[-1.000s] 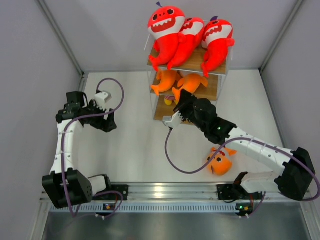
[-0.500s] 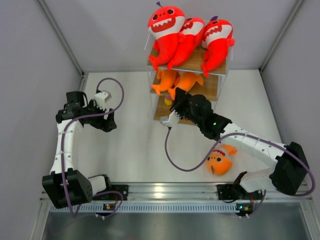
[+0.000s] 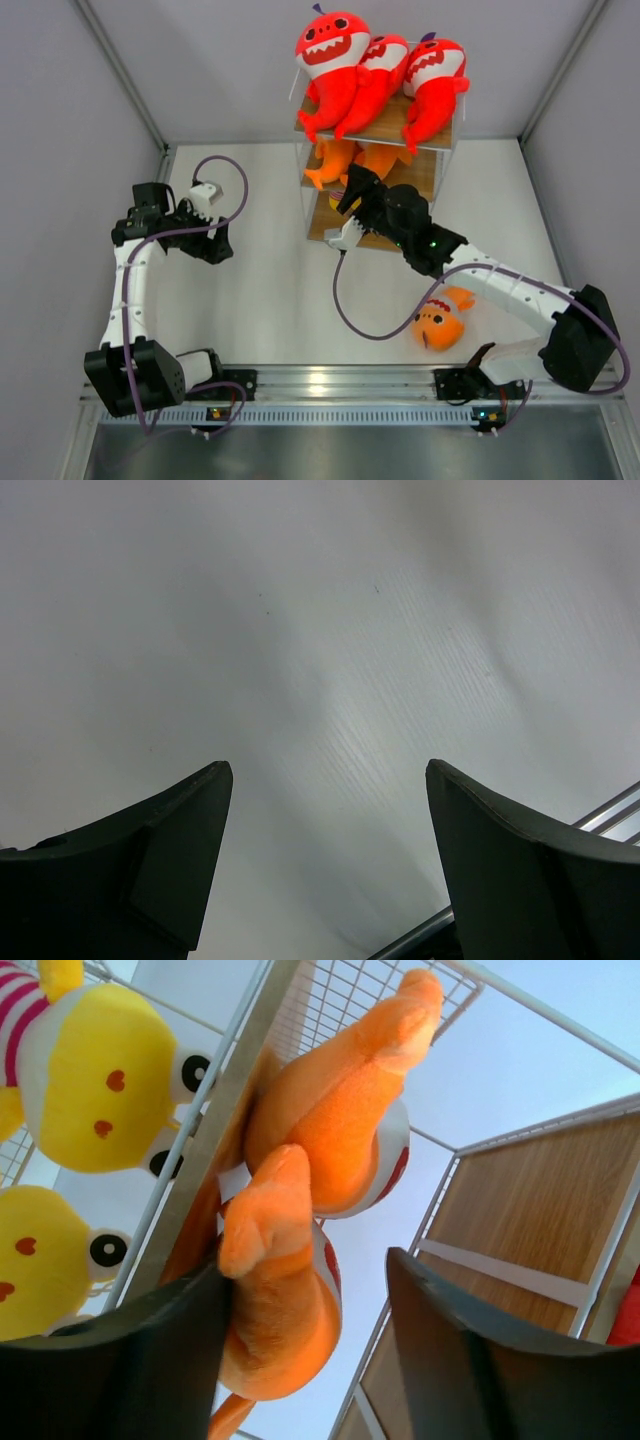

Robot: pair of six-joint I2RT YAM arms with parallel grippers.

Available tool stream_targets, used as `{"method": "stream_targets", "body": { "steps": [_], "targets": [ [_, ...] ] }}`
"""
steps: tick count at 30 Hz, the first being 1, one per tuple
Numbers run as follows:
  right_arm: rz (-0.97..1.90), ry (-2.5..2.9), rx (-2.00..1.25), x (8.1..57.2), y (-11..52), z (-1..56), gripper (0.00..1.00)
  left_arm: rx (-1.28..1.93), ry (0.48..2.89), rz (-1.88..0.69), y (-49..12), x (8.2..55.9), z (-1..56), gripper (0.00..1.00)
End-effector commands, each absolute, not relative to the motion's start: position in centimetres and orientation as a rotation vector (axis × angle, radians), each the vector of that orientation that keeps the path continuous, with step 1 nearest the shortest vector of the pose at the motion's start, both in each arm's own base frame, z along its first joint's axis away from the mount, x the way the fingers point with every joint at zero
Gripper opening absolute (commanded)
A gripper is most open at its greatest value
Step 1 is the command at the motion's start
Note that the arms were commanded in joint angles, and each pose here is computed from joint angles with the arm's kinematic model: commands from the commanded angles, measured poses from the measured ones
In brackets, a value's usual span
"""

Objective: Place and organize the stuffed toys onto the shelf

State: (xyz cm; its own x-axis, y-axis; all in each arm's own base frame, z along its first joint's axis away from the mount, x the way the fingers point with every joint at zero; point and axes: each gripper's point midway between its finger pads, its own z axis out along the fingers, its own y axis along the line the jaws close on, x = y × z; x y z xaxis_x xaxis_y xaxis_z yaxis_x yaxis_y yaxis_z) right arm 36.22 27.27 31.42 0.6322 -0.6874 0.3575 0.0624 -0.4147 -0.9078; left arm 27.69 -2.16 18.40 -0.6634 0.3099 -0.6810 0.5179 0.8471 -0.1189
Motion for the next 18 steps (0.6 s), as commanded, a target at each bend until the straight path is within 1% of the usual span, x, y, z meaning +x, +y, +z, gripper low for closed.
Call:
{"method": "stream_targets", "body": {
  "steps": [1, 2, 7, 10, 11, 14, 18],
  "targets": [
    [-0.923, 0.468, -1.689, 35.4, 26.7, 35.3, 0.66, 0.628, 2.280, -0.363, -2.1, 28.7, 20.0, 0.84],
    [-0.928, 0.469, -1.682, 35.1, 26.6, 35.5, 0.71, 0.628, 2.281, -0.362, -2.1, 28.7, 20.0, 0.84],
    [-0.935, 0.509, -1.675, 33.8, 26.1, 35.0, 0.80, 0.631, 2.272, -0.369, -2.2, 28.7, 20.3, 0.84],
    [-0.889, 0.546, -1.649, 32.3, 26.2, 34.8, 0.87, 0.633, 2.273, -0.374, -2.3, 28.6, 20.2, 0.84],
    [-0.873, 0.555, -1.646, 31.9, 26.2, 34.8, 0.91, 0.633, 2.270, -0.372, -2.3, 28.6, 20.2, 0.84],
    [-0.826, 0.598, -1.680, 31.4, 26.6, 33.4, 0.95, 0.635, 2.264, -0.370, -2.3, 28.6, 20.4, 0.84],
    [-0.832, 0.652, -1.698, 32.0, 26.3, 32.7, 0.98, 0.636, 2.259, -0.359, -2.3, 28.4, 20.5, 0.85]
  ]
}}
